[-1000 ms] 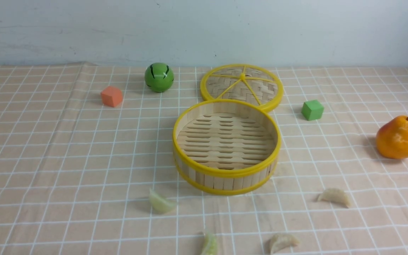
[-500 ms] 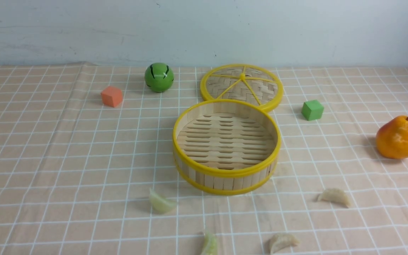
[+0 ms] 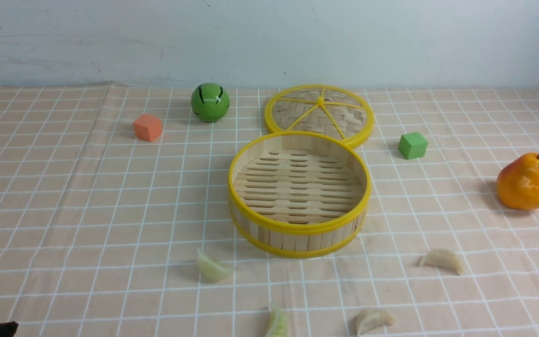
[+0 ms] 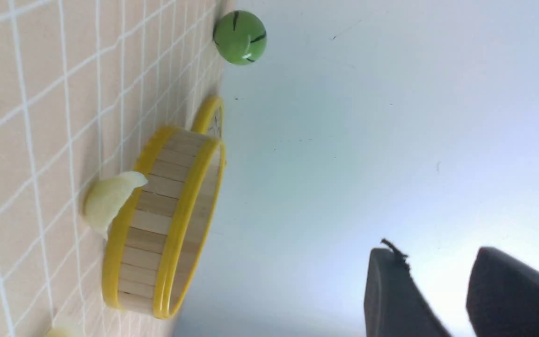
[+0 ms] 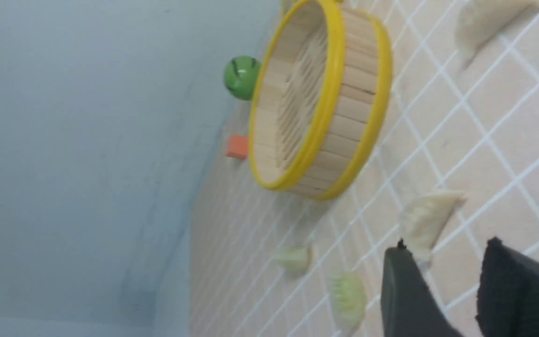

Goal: Put the dumplings into the steamer on the table with the brown tablecloth.
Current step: 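Reach for and grasp a dumpling on the table with the left gripper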

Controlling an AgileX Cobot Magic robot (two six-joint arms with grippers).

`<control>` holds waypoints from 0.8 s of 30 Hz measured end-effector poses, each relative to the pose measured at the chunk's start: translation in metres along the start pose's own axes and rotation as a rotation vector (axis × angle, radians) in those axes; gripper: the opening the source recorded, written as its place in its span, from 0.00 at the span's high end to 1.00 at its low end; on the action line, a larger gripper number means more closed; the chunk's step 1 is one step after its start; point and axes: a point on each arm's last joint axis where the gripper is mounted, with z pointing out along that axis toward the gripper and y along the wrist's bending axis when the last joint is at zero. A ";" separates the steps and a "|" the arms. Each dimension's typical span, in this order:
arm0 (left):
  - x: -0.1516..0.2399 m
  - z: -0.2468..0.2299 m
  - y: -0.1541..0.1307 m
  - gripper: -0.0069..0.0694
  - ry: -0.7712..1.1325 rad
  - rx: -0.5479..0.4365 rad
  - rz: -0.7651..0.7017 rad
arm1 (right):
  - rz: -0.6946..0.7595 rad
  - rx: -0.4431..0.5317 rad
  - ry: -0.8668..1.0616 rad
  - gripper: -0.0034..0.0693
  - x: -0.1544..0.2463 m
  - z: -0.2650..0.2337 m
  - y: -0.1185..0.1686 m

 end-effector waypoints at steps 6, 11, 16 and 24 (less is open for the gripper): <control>0.004 0.000 0.003 0.60 0.045 -0.033 0.113 | -0.025 -0.028 0.000 0.62 0.000 0.000 0.003; 0.021 -0.006 -0.015 0.60 0.172 -0.017 0.463 | -0.127 -0.050 0.035 0.62 0.003 -0.002 0.008; 0.045 -0.010 -0.075 0.76 0.263 0.010 0.909 | -0.520 -0.179 -0.030 0.70 -0.009 -0.021 0.065; 0.047 0.046 -0.128 0.93 0.567 -0.549 1.312 | -0.993 0.059 0.132 0.98 -0.047 -0.002 0.146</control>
